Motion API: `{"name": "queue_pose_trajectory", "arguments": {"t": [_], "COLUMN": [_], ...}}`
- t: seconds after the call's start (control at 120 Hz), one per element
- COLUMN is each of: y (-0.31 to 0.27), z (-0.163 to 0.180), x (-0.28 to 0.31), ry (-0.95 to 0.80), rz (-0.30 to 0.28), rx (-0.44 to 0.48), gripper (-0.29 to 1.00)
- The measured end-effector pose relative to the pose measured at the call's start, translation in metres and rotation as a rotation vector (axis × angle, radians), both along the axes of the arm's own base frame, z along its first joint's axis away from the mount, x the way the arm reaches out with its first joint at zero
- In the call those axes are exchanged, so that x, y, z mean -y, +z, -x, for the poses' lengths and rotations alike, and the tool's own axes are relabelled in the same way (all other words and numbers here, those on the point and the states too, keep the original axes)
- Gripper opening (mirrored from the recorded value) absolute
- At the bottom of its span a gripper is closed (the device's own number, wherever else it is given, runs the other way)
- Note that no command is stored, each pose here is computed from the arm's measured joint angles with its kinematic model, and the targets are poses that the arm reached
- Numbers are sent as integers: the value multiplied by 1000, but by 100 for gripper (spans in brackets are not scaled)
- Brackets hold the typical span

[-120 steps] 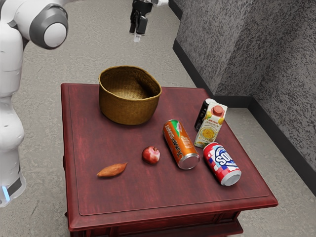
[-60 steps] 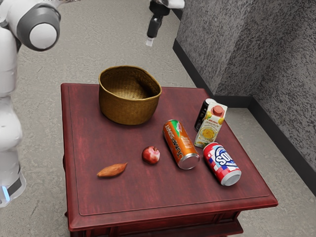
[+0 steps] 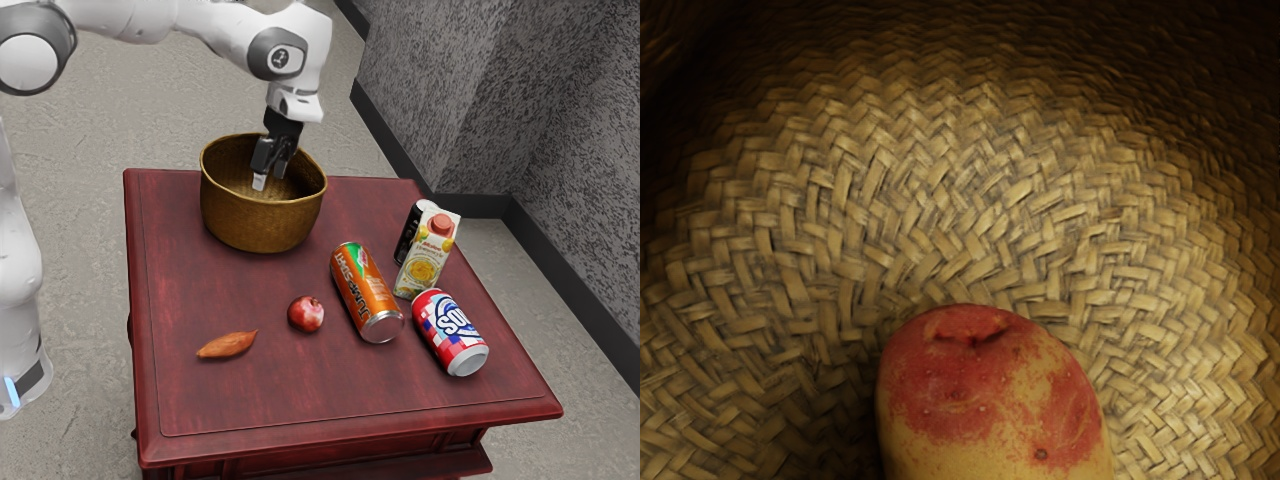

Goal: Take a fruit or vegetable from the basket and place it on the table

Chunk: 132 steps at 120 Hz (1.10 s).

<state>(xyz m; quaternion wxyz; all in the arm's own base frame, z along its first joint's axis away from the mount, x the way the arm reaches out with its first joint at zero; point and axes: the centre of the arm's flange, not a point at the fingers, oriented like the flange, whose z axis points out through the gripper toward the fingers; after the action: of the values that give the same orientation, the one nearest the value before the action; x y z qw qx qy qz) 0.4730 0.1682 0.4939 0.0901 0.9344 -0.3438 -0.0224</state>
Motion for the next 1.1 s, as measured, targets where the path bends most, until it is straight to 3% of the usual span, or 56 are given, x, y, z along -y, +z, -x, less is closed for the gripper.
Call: {"name": "queue_pose_trajectory", "arguments": {"t": [0.258,1.1], "y": [-30,-67], "z": [23,25], "x": [18,19], "ry": [-61,-95], "rz": [9,-22], "rx": [8,70], "gripper": [70,70]}}
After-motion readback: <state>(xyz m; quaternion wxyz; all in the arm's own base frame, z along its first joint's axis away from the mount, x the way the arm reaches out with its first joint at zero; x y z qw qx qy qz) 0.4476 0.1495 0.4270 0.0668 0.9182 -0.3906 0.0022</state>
